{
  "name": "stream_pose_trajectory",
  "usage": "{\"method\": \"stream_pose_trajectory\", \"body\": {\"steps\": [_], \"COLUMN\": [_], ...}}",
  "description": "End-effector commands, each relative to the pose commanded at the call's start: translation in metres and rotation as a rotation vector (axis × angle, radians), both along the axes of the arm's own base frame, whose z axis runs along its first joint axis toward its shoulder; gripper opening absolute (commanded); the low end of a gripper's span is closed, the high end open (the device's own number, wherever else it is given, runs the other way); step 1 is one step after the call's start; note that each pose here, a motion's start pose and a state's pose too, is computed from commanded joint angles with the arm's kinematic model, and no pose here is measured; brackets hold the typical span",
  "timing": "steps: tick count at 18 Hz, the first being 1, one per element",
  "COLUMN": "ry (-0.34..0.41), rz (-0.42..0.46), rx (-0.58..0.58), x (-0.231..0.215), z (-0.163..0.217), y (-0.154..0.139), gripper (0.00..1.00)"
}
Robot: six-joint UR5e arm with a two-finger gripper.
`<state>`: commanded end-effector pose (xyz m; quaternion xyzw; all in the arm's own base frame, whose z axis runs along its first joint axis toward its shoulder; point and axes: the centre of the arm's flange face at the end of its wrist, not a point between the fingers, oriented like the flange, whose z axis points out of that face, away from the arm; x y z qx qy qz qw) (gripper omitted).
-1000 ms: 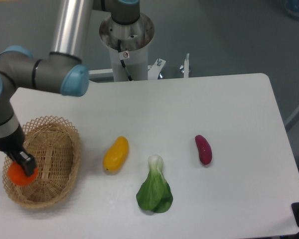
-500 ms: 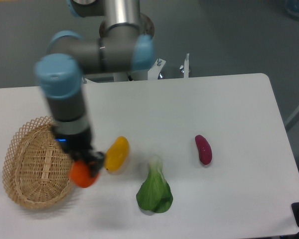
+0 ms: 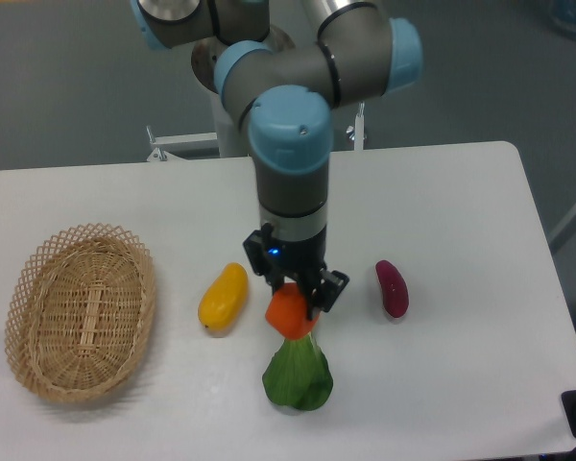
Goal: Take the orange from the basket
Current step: 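Lift the orange out of the basket and carry it toward the bok choy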
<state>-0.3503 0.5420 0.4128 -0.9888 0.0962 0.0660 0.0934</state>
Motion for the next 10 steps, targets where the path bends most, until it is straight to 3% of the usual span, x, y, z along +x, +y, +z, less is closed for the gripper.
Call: {"method": "stream_pose_trajectory", "body": {"steps": [10], "ry": [-0.005], "rz": [0.006], "rx": [0.014], "x": [-0.0011], "z": [0.0047], "y": [-0.0051], "gripper": [0.5]}}
